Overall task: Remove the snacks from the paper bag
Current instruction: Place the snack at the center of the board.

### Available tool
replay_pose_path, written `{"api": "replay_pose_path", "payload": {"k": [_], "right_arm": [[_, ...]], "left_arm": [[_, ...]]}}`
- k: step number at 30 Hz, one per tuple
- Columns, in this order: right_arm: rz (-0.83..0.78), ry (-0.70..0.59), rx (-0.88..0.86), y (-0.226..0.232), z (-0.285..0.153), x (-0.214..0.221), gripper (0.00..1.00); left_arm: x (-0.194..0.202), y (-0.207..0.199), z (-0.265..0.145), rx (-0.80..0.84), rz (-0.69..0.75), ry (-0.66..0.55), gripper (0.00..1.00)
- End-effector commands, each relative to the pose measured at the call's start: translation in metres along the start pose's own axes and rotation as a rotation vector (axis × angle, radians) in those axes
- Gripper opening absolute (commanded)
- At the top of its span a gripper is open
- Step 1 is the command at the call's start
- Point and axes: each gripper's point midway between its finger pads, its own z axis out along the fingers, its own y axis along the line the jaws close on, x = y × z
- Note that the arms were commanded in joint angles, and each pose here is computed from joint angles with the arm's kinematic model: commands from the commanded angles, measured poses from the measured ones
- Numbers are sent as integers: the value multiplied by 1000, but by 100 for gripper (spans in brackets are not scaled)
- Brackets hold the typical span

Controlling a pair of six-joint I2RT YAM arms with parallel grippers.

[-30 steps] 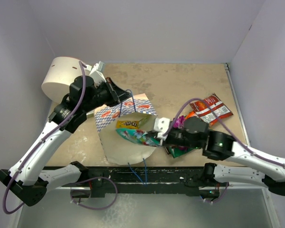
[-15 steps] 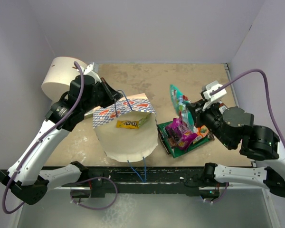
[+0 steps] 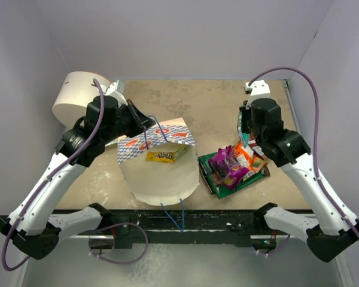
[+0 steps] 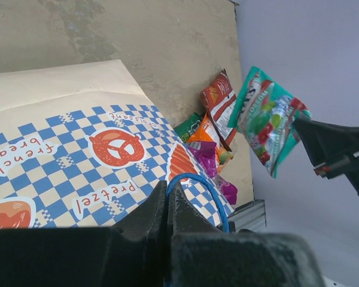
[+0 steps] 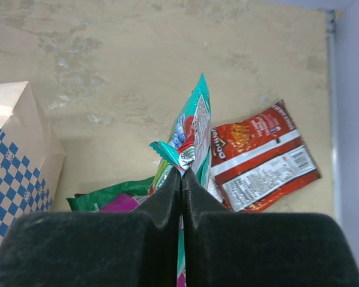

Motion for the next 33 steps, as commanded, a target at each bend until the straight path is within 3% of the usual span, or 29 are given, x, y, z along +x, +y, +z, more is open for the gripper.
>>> {"api": "replay_pose_path", "payload": {"k": [1,9,16,23,33], "right_arm": [[226,-83,-191,10,8,-23,0],[497,32,-307,-1,26,-1,0],[671,113,-407,18,24,21,0],[786,236,-282,6,45,81,0],[802,403,-60,-24,44,157,0]], "left_arm": [[-8,-18,-3,82,24,-22,0],[-7,-24,0,93,47,7,0],[-8,-30,0,113,74,16,0],[-5,-36,13,143,92,42,0],[-11,-43,22,167,105,50,0]]}}
